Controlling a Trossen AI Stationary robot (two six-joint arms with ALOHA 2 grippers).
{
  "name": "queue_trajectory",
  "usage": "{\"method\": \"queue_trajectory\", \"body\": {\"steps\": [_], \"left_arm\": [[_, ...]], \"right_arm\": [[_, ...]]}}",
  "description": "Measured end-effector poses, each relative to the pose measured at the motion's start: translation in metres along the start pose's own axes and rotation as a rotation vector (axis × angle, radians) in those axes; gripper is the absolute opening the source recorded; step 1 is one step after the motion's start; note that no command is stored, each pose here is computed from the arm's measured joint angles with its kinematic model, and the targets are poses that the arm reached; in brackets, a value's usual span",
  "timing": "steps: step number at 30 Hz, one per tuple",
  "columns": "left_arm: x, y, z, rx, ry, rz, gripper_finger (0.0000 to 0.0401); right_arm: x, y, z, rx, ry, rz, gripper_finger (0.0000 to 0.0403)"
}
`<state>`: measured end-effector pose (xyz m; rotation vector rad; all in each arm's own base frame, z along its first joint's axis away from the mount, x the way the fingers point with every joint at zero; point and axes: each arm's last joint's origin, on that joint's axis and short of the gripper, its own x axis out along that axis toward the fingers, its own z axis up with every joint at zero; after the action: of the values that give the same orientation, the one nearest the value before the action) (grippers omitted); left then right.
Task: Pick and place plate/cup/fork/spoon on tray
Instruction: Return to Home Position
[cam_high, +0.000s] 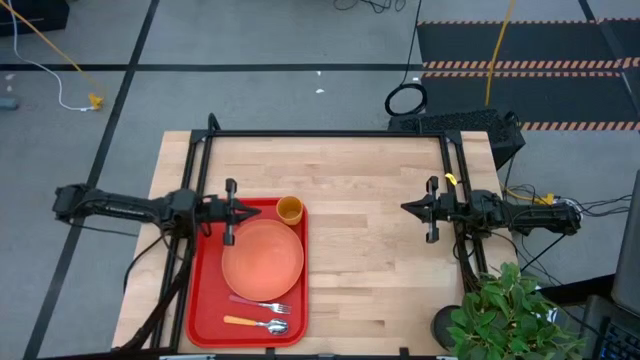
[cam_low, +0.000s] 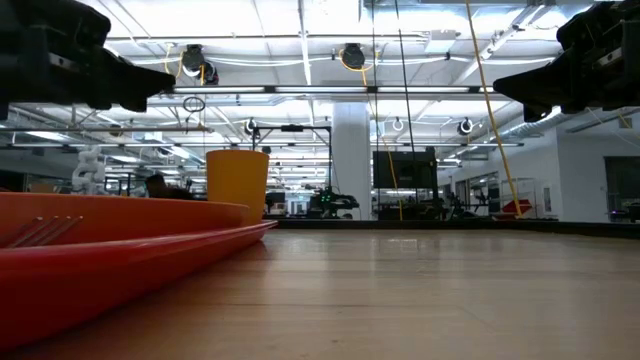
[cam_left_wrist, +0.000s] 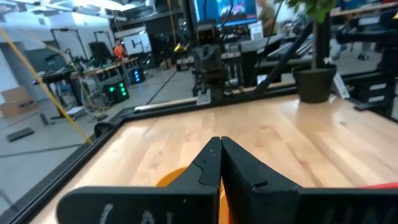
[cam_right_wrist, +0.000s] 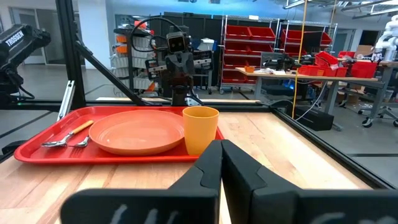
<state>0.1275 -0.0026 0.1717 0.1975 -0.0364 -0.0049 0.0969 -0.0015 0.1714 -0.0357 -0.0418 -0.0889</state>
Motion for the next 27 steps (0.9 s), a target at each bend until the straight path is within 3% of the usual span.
{"method": "queue_trajectory", "body": {"steps": [27], "left_arm": [[-0.026,0.001,0.006,0.007,-0.062,-0.018,0.0005]], "right_arm": [[0.000,0.000,0.000,0.000,-0.001,0.000,0.0000]]}}
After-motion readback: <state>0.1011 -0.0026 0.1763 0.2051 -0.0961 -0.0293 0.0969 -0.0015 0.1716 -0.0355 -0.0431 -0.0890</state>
